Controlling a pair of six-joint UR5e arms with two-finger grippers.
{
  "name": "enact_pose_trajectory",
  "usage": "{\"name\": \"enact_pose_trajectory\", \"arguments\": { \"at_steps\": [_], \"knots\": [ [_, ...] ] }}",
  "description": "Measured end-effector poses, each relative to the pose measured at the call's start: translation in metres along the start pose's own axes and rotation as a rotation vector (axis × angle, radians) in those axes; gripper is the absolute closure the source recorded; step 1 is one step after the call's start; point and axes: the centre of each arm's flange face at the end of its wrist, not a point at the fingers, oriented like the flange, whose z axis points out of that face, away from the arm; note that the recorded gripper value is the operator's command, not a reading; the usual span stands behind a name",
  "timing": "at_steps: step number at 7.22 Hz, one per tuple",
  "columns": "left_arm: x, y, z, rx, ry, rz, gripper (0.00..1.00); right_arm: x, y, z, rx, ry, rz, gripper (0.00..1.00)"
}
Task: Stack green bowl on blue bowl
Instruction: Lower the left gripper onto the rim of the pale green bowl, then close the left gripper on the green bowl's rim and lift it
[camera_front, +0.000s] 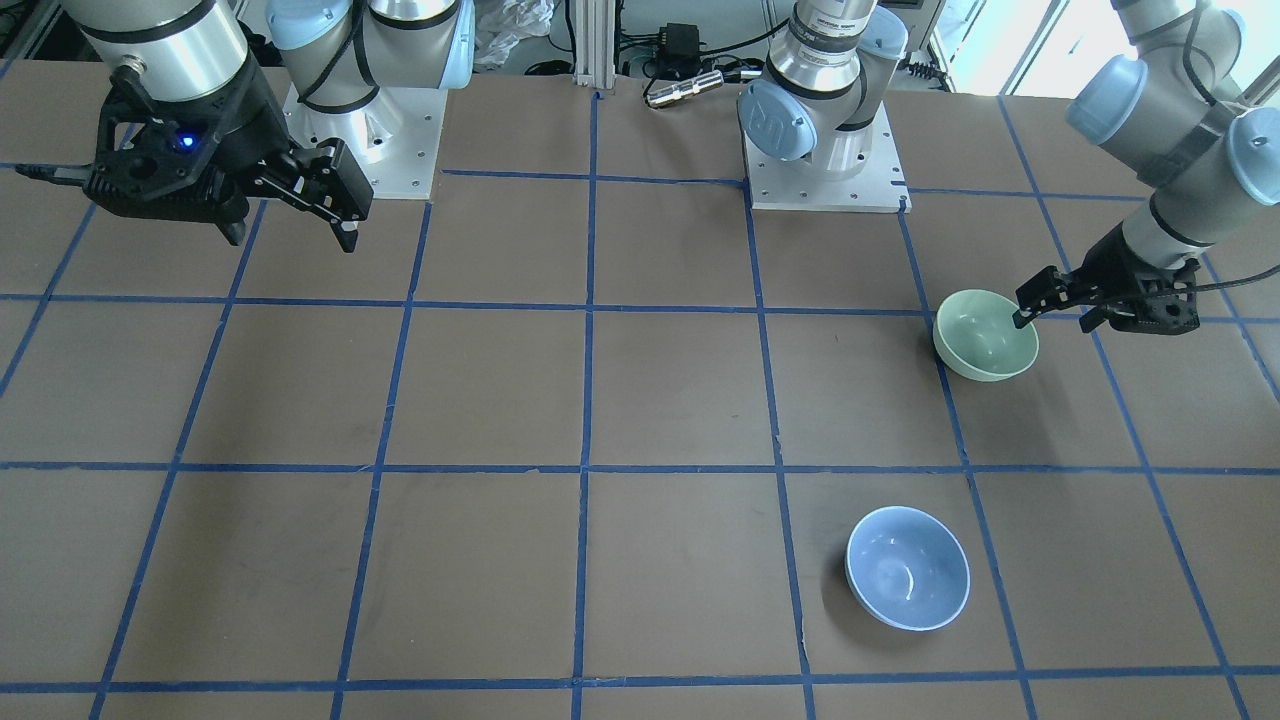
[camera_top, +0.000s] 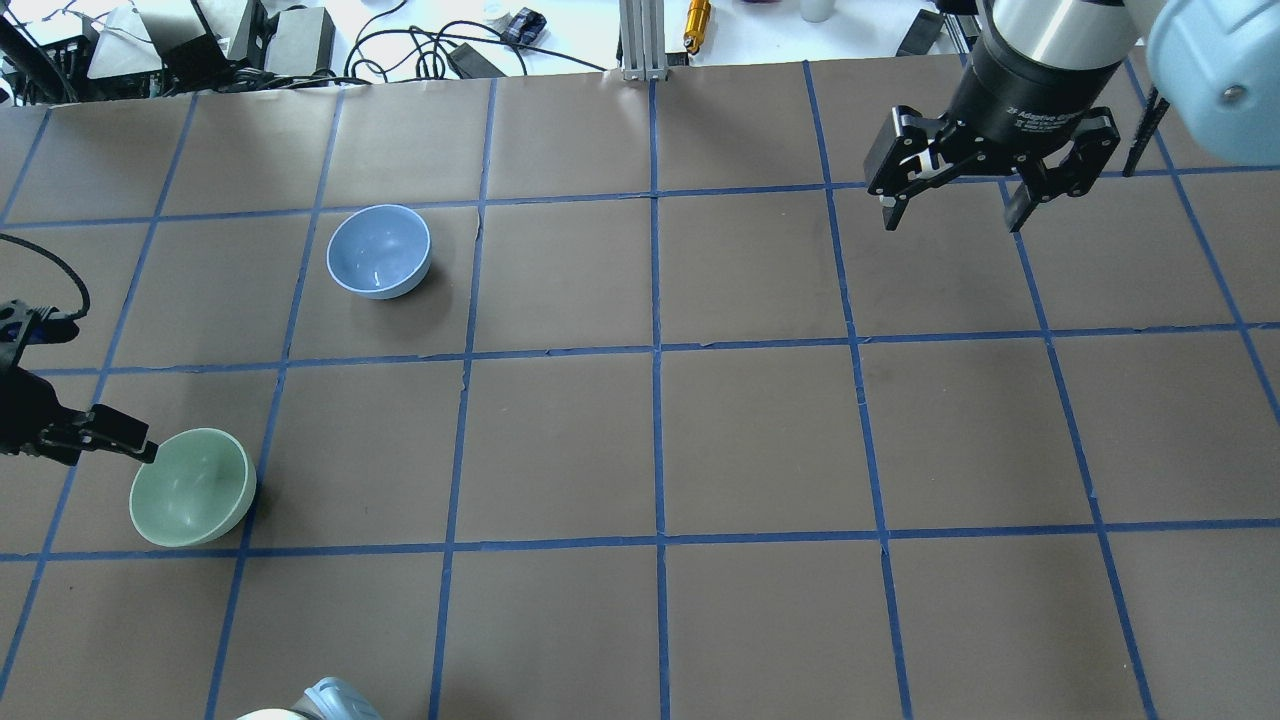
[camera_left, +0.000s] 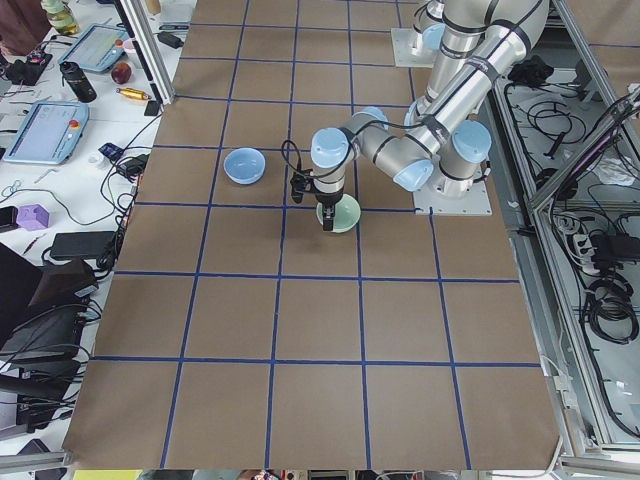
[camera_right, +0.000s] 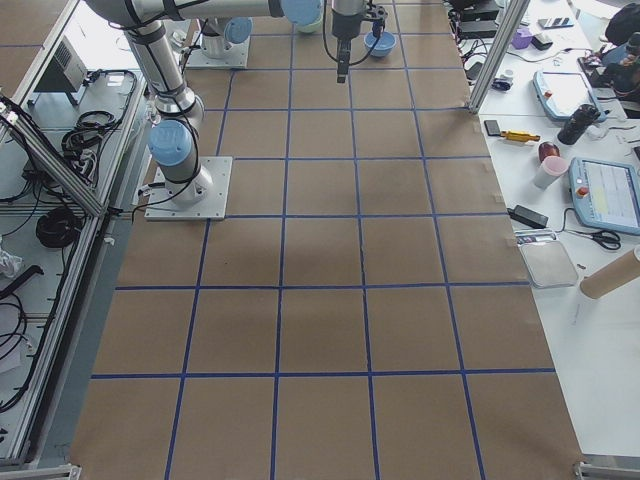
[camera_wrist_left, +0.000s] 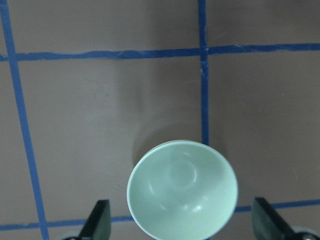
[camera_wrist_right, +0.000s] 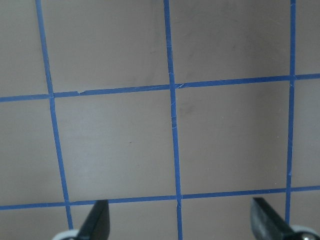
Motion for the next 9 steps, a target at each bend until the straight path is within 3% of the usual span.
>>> {"name": "enact_pose_trajectory", "arguments": {
  "at_steps": [2,3,6,9],
  "knots": [
    [-0.004,0.014,0.029,-0.019,0.027,-0.022,0.81,0.0,0.0,0.0,0.0,0.0,0.0,0.0],
    [-0.006,0.015,0.036,-0.029,0.035,-0.026,0.96,0.0,0.0,0.0,-0.001,0.0,0.001,0.0],
    [-0.011,0.012,0.041,-0.031,0.045,-0.034,1.0,0.0,0.0,0.0,0.0,0.0,0.001,0.0],
    [-0.011,-0.016,0.013,0.001,0.004,-0.047,1.0,0.0,0.0,0.0,-0.001,0.0,0.002,0.0]
  ]
}}
